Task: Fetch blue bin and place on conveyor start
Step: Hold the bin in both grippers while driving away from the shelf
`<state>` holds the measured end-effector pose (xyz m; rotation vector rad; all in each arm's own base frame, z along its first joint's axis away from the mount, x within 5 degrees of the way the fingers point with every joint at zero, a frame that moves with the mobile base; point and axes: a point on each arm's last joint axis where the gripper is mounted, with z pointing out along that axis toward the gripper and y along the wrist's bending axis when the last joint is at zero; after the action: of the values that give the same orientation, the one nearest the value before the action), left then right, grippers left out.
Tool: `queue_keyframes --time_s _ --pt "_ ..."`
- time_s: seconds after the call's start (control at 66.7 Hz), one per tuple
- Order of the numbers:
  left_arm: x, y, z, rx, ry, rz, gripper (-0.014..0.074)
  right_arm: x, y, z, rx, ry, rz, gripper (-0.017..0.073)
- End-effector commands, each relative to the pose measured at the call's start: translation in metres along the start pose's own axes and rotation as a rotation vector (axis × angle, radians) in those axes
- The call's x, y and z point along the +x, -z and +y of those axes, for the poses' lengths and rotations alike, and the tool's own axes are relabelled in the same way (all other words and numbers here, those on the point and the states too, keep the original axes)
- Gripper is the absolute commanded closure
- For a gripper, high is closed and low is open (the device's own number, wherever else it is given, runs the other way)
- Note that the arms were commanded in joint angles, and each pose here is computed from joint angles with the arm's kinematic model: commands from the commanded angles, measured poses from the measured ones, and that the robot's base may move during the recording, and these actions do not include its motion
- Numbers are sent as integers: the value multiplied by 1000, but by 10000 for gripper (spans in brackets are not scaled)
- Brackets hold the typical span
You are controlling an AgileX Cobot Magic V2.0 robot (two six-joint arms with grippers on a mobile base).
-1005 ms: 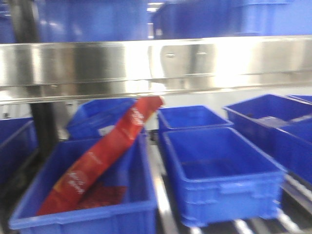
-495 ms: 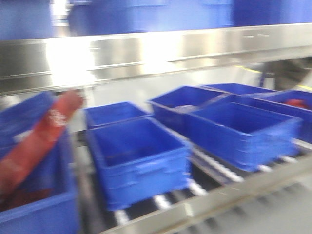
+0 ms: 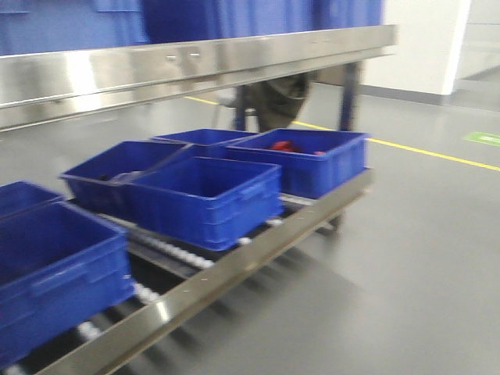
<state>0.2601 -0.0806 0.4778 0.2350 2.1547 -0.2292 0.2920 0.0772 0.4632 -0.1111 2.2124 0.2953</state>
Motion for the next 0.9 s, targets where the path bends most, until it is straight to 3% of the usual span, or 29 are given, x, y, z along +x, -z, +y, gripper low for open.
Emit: queue_keyframes --time_s 0.0,0.885 --pt "-5 9 -2 12 -23 -57 704 -7 10 -2 9 22 -69 711" --pt "-5 9 -2 12 -23 -57 704 -7 10 -2 9 22 -69 711"
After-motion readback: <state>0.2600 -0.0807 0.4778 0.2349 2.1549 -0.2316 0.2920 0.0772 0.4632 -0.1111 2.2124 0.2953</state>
